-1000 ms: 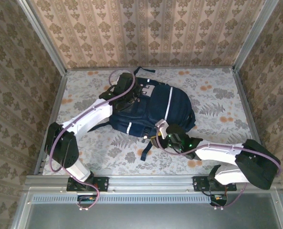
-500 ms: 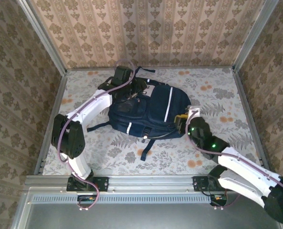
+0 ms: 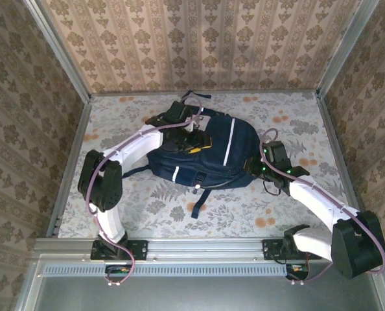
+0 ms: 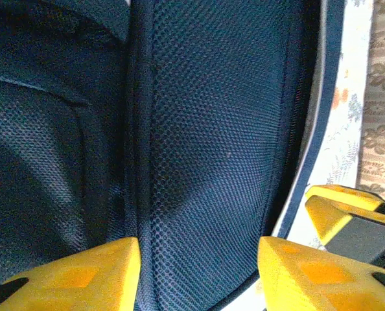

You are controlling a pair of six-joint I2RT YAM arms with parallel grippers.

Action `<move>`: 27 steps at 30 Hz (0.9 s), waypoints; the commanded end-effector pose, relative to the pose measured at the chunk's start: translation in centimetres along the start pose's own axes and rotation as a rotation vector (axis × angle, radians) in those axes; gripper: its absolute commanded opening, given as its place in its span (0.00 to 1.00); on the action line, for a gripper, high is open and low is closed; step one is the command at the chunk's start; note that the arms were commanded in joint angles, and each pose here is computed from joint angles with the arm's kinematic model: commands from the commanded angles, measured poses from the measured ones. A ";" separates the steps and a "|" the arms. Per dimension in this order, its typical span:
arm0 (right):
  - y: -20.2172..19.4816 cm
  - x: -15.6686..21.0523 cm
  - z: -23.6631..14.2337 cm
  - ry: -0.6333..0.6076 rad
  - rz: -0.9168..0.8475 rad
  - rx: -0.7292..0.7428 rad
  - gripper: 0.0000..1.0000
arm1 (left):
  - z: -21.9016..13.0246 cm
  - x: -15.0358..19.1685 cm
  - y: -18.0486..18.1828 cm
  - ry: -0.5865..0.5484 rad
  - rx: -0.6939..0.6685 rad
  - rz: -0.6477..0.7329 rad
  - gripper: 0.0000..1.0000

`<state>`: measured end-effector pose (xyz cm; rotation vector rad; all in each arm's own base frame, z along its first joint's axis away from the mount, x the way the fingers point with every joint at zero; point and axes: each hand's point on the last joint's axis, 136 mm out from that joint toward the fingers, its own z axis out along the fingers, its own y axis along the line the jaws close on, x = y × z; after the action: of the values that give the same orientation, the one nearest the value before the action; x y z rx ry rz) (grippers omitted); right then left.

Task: Pack books, pencil case, and school supplies into a backpack

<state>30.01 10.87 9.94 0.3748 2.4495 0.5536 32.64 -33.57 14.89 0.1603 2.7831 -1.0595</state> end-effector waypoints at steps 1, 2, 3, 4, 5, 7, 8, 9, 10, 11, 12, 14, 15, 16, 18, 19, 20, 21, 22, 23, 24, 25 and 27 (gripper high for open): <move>1.3 -1.1 -0.3 -0.013 0.024 -0.052 0.32 | 0.6 0.6 0.8 0.051 -0.032 0.011 0.51; 1.3 -1.2 -0.3 -0.012 0.021 -0.051 0.32 | 0.8 0.6 0.8 0.055 -0.030 0.010 0.51; 1.2 -1.3 -0.2 -0.009 0.020 -0.047 0.32 | 1.1 0.7 0.7 0.064 -0.024 0.011 0.51; 1.2 -1.4 0.0 -0.006 0.015 -0.045 0.32 | 1.5 0.8 0.6 0.072 -0.017 0.013 0.51; 1.0 -1.5 0.2 0.000 0.015 -0.037 0.32 | 1.9 0.8 0.4 0.080 -0.010 0.017 0.51; 0.4 -1.7 0.9 0.004 0.025 -0.022 0.32 | 2.9 0.9 0.2 0.102 -0.005 0.025 0.52; 0.2 -1.9 1.3 0.004 0.030 -0.015 0.32 | 3.3 0.9 -0.1 0.109 -0.001 0.036 0.54; 0.0 -1.9 1.8 0.012 0.039 -0.009 0.32 | 3.9 1.0 -0.2 0.119 -0.010 0.049 0.55; -0.1 -2.0 2.3 0.022 0.045 -0.008 0.32 | 4.4 1.0 0.0 0.130 -0.037 0.062 0.56; -0.2 -2.0 2.9 0.035 0.048 -0.003 0.32 | 4.8 1.1 0.3 0.141 -0.066 0.079 0.56; -0.3 -2.1 3.4 0.046 0.054 0.003 0.32 | 5.2 1.2 0.8 0.154 -0.116 0.105 0.57; -0.5 -2.0 4.6 0.075 0.062 0.016 0.33 | 5.7 1.5 2.3 0.178 -0.233 0.147 0.58; -0.5 -2.2 5.1 0.083 0.065 0.020 0.33 | 5.9 1.6 3.0 0.192 -0.287 0.167 0.58; -0.4 -2.4 5.5 0.086 0.067 0.022 0.32 | 5.9 1.7 3.7 0.205 -0.339 0.186 0.58; -0.5 -2.7 6.0 0.098 0.065 0.042 0.32 | 5.5 1.8 5.0 0.214 -0.422 0.199 0.57; -0.7 -2.7 6.1 0.101 0.066 0.053 0.32 | 5.3 1.8 5.4 0.213 -0.445 0.203 0.57; -0.9 -2.8 6.2 0.101 0.069 0.066 0.32 | 4.8 1.6 5.7 0.200 -0.472 0.207 0.58; -1.1 -2.9 6.3 0.100 0.071 0.074 0.31 | 4.3 1.4 6.1 0.186 -0.496 0.211 0.58; -1.2 -3.0 6.4 0.098 0.074 0.080 0.31 | 3.9 1.3 6.2 0.172 -0.501 0.211 0.58; -1.3 -3.0 6.4 0.100 0.074 0.084 0.31 | 3.5 1.0 6.3 0.162 -0.492 0.204 0.58; -1.5 -2.9 6.5 0.104 0.074 0.090 0.31 | 3.4 1.0 6.4 0.156 -0.484 0.196 0.58; -1.5 -2.9 6.6 0.107 0.075 0.091 0.31 | 3.1 0.8 6.6 0.150 -0.482 0.184 0.58; -1.5 -2.8 6.6 0.111 0.075 0.087 0.31 | 3.1 0.8 6.9 0.147 -0.490 0.178 0.57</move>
<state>35.60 10.49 5.91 0.4825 2.5724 0.5186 34.13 -35.72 12.27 0.4661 2.8294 -0.6086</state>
